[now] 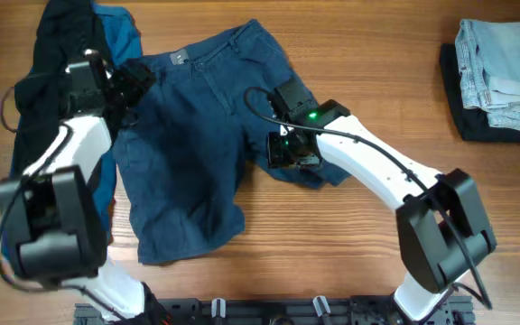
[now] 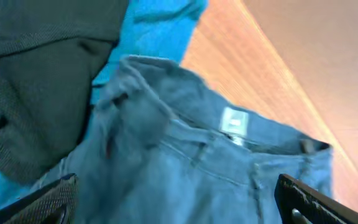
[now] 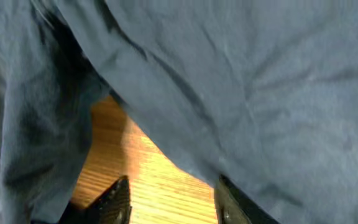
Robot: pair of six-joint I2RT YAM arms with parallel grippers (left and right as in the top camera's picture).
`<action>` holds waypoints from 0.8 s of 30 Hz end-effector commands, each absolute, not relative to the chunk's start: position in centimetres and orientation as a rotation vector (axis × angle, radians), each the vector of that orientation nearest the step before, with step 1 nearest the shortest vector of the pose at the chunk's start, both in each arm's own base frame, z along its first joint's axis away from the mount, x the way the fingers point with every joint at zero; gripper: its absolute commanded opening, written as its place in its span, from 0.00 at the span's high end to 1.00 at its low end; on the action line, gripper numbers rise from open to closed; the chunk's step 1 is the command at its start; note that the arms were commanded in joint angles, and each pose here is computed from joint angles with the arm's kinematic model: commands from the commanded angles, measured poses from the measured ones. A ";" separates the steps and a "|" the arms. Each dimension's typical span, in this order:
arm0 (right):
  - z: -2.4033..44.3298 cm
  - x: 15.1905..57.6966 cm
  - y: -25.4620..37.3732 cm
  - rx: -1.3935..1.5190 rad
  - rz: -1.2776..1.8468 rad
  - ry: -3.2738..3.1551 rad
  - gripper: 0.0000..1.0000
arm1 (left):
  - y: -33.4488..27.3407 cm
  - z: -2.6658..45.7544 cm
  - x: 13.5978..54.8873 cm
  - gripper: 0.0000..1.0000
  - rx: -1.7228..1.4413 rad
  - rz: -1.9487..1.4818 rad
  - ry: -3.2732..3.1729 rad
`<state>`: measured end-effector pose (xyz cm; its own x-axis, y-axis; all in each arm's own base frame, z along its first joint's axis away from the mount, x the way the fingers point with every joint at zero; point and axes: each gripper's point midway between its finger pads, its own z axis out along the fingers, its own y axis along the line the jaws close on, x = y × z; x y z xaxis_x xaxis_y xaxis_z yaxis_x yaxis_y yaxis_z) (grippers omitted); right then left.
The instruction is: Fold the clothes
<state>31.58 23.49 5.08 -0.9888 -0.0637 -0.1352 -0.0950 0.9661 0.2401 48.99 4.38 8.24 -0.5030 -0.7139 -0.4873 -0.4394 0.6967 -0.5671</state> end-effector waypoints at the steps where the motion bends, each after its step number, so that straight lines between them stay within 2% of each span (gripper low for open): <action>1: 2.7 31.9 23.2 -0.135 0.318 3.014 0.89 | 3.9 18.2 48.4 0.00 -0.712 -0.511 2.029; 2: 2.4 31.9 23.2 -0.134 0.313 3.020 0.96 | 3.7 21.0 47.5 0.00 -0.683 -0.510 1.991; 5: 1.4 32.0 23.2 -0.138 0.304 3.033 0.96 | 3.4 26.1 45.1 0.00 -0.636 -0.513 1.914; 6: 0.9 32.1 23.3 -0.171 0.301 3.031 0.96 | 3.1 29.3 43.4 0.00 -0.607 -0.518 1.856; 11: -0.1 33.2 22.4 -0.166 0.285 3.023 0.96 | 2.4 36.8 38.7 0.00 -0.526 -0.527 1.695; 16: 0.0 35.4 20.0 -0.180 0.255 2.976 0.96 | 2.0 38.1 36.2 0.00 -0.519 -0.529 1.681; 24: 0.4 38.9 17.2 -0.229 0.251 2.882 0.96 | 1.2 35.6 35.2 0.00 -0.548 -0.554 1.794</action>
